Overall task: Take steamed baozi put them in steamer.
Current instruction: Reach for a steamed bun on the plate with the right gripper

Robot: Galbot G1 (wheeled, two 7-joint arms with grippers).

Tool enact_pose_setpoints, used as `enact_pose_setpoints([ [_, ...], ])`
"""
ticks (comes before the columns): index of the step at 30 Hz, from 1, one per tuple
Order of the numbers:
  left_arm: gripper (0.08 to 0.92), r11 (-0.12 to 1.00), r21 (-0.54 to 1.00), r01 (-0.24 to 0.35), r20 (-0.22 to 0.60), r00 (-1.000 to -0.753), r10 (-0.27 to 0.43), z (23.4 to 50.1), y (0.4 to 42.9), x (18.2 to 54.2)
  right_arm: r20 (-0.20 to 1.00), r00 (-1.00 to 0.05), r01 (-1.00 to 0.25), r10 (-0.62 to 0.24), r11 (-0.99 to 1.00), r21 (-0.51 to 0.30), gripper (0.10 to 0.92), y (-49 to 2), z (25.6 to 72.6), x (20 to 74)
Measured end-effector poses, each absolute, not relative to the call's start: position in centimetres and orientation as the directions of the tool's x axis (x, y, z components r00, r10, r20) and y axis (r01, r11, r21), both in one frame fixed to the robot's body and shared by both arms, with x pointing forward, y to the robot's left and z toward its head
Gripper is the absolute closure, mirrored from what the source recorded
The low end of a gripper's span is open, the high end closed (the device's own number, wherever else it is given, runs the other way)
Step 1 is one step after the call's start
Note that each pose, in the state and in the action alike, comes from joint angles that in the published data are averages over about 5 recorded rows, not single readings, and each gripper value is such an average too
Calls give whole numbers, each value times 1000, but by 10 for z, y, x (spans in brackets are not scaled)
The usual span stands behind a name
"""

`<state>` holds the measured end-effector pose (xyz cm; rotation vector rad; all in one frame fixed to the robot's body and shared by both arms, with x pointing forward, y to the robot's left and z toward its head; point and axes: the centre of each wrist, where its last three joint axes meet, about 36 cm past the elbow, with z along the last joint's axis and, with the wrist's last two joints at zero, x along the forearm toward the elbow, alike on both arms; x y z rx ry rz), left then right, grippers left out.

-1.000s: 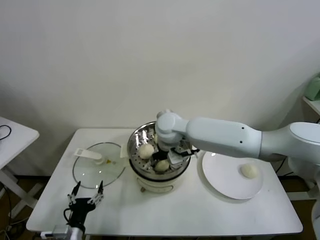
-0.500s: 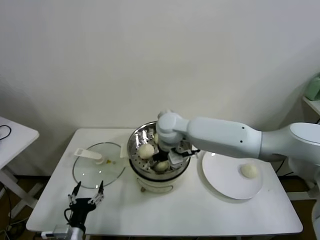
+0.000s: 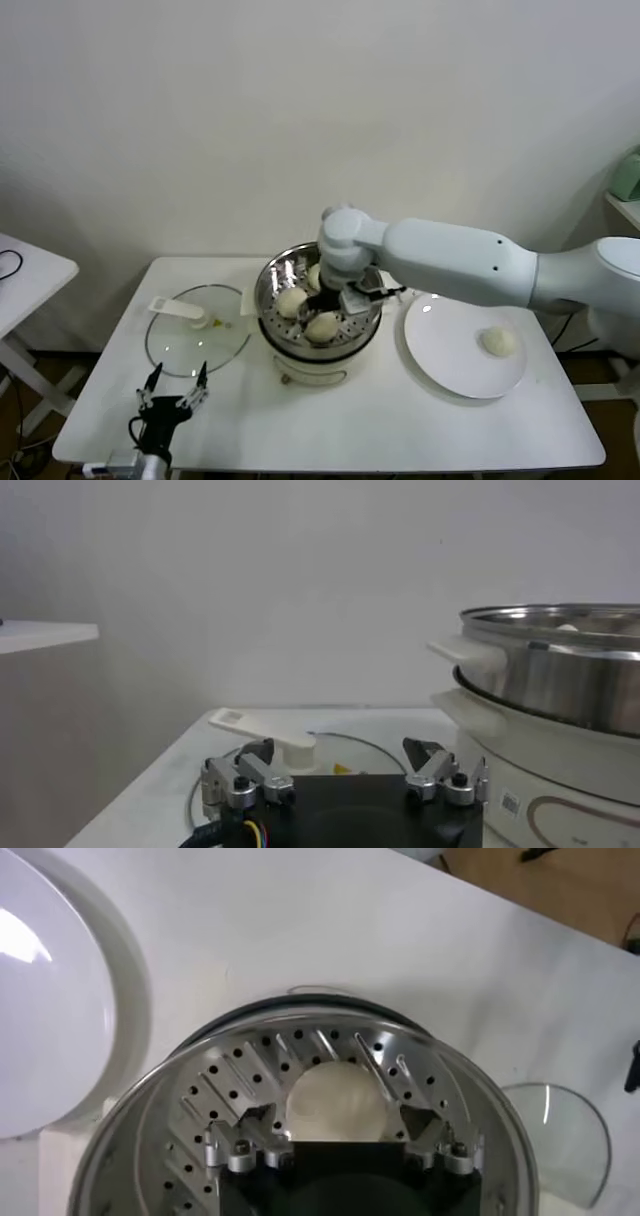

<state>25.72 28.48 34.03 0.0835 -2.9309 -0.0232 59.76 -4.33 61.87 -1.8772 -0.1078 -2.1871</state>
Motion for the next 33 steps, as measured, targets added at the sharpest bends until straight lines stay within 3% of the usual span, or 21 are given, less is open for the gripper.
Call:
enact_pose_setpoints([
  [8,177,998,20,-64,190,-980,-67,340,286,260,970,-163,46,-183,-983,-178,200,-79,675,624],
  [17,177,997,10,-76,160,-984,-77,343,289,263,963,-174,-449,-205,-854,-263,200,-180,709,651],
  [24,177,997,4,-77,150,-986,-77,345,287,266,958,-180,-762,-225,-584,-281,200,-284,695,661],
  [33,177,997,0,-79,143,-987,-78,349,285,265,960,-177,-928,-215,-290,-236,200,-388,635,653],
])
